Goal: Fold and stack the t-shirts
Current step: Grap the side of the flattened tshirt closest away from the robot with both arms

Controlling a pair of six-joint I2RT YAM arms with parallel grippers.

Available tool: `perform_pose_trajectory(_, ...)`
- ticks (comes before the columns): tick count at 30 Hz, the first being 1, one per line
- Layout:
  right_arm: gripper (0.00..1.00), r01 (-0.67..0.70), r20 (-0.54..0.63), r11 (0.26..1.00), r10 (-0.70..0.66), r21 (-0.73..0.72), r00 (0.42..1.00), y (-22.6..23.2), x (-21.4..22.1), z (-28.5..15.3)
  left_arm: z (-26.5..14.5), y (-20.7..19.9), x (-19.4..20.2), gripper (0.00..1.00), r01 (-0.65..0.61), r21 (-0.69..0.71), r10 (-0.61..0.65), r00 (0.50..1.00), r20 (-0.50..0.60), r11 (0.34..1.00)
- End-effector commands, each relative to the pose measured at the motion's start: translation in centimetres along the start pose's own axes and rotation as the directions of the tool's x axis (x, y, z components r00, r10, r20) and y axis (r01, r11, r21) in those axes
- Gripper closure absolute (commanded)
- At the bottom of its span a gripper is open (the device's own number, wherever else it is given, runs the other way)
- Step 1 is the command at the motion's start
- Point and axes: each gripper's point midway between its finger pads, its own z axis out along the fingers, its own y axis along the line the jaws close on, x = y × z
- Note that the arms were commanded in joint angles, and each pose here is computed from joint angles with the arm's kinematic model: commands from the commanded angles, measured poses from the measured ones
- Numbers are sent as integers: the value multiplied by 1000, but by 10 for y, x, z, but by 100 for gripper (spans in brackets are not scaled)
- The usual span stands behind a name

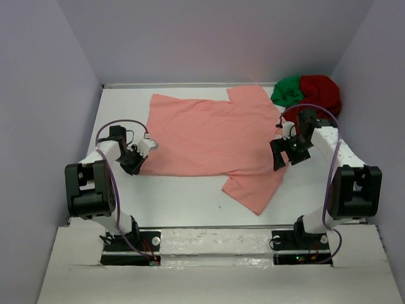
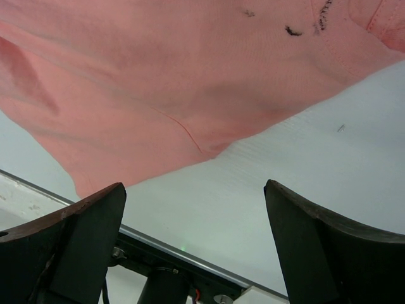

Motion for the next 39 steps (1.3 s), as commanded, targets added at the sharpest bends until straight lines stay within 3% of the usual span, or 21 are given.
perform_pose_trajectory(1,6,-21,-19,999,21,40,1000,-7,-2,-3,-14,-1,-10,100,-14,12,13,999,33,1000)
perform_pose_trajectory(7,7,-102,-85,993,107,58,991,-16,4,18,-29,3,-18,100,-24,-24,25,998,61,999)
perform_pose_trajectory(14,12,-134,-112,990,128,-41,985,-12,-7,47,-49,3,-22,100,-39,-75,45,996,83,996)
perform_pose_trajectory(25,29,-141,-136,985,126,-104,983,-8,-3,66,-60,3,-20,100,-30,-110,40,995,95,994)
perform_pose_trajectory(29,49,-144,-150,984,128,-104,980,-5,6,66,-64,6,-23,100,-28,-115,39,995,97,993)
perform_pose_trajectory(32,59,-141,-142,985,126,-96,982,-3,8,60,-66,7,-25,100,-29,-120,41,994,98,992)
perform_pose_trajectory(37,98,-135,-154,989,124,-65,980,-7,14,59,-69,10,-28,100,-24,-121,37,994,103,992)
perform_pose_trajectory(39,100,-135,-157,989,124,-61,980,-7,15,58,-71,10,-29,100,-28,-125,42,994,106,992)
